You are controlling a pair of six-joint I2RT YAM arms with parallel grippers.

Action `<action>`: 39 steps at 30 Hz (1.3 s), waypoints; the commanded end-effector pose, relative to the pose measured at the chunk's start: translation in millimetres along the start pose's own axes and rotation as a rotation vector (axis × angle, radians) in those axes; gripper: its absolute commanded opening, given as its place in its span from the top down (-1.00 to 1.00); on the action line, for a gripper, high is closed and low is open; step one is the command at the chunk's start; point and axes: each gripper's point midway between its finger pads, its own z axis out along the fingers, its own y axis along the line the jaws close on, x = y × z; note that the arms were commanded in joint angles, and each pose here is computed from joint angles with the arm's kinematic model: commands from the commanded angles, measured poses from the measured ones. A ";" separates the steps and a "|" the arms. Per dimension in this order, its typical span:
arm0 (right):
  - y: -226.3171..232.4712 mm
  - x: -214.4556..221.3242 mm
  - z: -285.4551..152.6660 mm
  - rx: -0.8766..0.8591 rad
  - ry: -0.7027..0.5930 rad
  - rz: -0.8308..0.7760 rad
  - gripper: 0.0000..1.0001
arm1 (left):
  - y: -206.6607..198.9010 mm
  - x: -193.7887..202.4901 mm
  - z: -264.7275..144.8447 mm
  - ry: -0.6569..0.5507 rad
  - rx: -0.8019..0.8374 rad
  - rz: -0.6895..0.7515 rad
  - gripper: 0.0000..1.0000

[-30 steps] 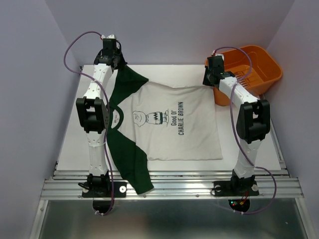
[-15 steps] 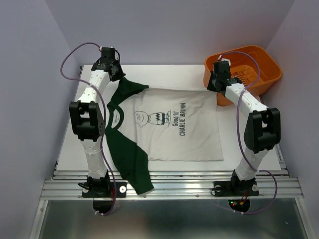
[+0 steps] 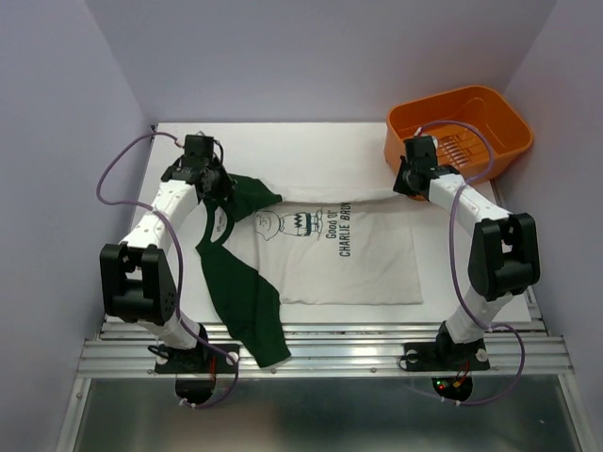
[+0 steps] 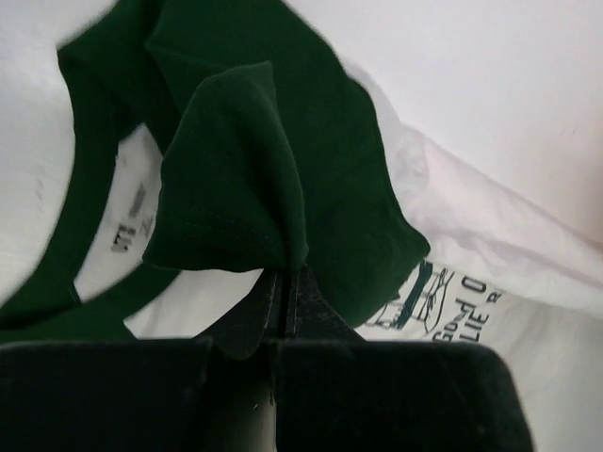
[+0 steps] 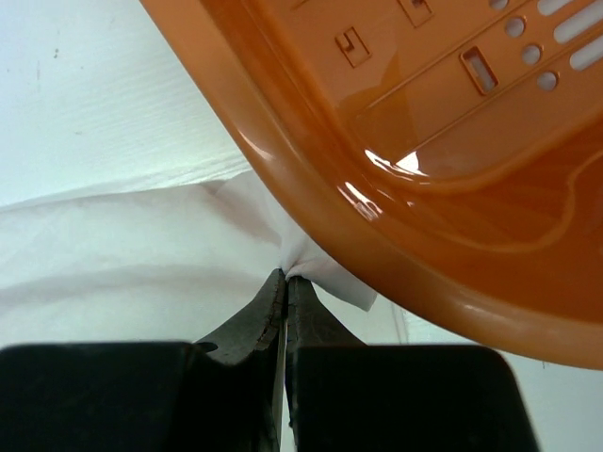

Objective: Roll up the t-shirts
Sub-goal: Fold the T-shirt at the center of the board.

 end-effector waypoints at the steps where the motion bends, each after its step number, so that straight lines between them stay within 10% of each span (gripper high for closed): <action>1: 1.1 -18.5 -12.2 -0.033 -0.074 0.055 0.99 | -5.5 29.3 -12.4 0.006 0.033 -0.129 1.00; 39: -4.7 35.3 -18.8 -0.086 0.013 0.087 0.99 | 45.6 107.9 -51.8 0.116 -0.093 -0.199 1.00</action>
